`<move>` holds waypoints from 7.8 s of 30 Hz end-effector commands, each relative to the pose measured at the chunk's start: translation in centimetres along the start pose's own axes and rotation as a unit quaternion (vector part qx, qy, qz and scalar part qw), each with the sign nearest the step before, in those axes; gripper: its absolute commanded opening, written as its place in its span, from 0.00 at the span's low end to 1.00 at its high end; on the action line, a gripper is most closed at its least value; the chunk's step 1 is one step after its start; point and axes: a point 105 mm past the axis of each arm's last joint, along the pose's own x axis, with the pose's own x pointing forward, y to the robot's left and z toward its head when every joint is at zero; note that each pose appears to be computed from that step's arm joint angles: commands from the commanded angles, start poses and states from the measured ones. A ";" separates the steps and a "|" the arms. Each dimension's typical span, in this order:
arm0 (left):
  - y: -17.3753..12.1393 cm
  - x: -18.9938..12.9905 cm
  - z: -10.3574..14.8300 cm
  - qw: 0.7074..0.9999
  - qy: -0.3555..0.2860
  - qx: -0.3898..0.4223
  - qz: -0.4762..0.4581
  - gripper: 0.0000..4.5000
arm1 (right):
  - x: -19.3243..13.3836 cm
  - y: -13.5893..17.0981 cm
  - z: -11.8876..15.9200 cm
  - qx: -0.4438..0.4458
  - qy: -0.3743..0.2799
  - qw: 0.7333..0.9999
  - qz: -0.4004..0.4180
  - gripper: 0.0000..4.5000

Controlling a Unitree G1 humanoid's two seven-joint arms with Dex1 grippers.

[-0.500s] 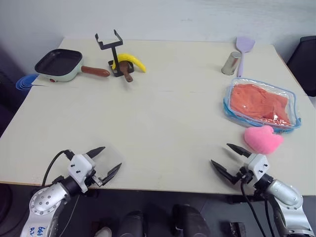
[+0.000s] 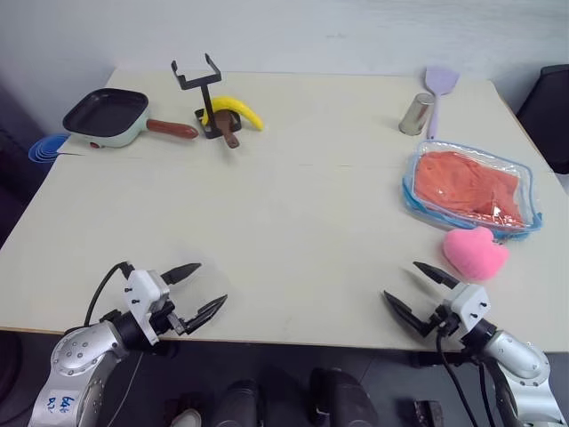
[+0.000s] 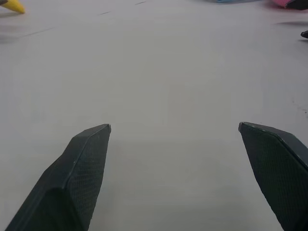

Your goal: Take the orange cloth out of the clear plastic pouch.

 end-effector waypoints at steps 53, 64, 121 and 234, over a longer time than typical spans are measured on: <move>-5.6 7.2 7.7 0.962 -0.119 0.039 -0.243 1.00 | 5.7 -18.6 3.5 -0.109 0.313 0.943 -0.031 0.73; -5.7 7.7 7.8 0.961 -0.127 0.040 -0.241 1.00 | 4.9 -19.3 1.6 -0.154 0.348 0.924 -0.033 0.39; -4.3 3.1 4.7 0.983 -0.057 -0.010 -0.174 1.00 | -1.1 -11.3 3.4 0.068 0.332 0.930 0.143 0.99; 13.7 -0.9 5.3 0.989 0.060 0.104 0.082 0.61 | 2.9 -5.4 7.2 -0.049 0.021 0.957 0.286 0.67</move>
